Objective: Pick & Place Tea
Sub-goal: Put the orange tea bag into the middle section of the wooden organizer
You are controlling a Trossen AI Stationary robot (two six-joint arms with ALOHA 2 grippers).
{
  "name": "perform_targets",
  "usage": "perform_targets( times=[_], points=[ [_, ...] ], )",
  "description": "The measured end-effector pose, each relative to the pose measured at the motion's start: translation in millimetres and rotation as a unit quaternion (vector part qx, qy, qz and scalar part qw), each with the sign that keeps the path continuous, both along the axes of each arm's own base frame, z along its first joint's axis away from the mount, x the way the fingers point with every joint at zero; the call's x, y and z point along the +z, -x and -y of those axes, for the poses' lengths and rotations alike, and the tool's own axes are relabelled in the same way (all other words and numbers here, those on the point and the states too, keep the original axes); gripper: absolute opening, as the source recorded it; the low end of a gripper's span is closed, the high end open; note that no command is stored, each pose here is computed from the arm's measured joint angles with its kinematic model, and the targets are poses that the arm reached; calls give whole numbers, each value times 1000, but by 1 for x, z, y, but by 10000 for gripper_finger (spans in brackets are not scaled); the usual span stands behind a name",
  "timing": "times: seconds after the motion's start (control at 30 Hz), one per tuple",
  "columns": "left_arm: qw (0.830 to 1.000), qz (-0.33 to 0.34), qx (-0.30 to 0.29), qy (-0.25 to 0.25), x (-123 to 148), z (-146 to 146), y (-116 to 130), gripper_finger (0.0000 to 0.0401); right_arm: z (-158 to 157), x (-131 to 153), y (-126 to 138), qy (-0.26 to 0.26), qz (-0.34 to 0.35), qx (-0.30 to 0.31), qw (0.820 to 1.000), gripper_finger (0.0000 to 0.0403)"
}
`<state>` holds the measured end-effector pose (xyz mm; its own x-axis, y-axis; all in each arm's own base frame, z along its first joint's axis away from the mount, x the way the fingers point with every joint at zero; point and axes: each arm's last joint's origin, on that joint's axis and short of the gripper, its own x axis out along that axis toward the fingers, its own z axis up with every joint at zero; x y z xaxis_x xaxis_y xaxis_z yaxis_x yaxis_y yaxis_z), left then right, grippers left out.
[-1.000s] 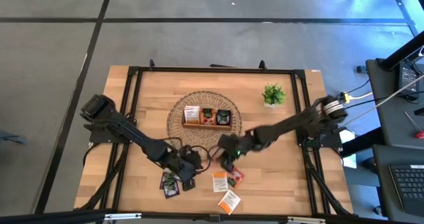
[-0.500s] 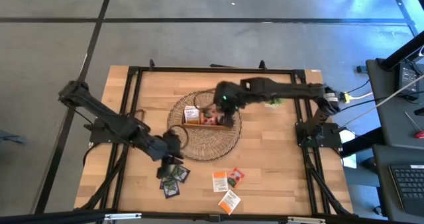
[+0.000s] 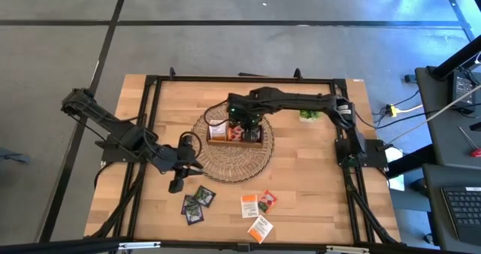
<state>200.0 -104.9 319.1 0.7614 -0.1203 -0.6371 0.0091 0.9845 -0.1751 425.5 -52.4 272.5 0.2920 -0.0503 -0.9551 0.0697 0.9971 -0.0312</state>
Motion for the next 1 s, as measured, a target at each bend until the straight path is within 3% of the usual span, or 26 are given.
perform_targets(
  times=[0.77,1.0],
  points=[
    [1000,-9,17,-22,-2,-3,2,86,1,-8,-10,6,17,16,1000,23],
    [1000,-9,18,-22,-2,-3,2,86,1,-9,-10,5,13,28,999,51]
  ],
)
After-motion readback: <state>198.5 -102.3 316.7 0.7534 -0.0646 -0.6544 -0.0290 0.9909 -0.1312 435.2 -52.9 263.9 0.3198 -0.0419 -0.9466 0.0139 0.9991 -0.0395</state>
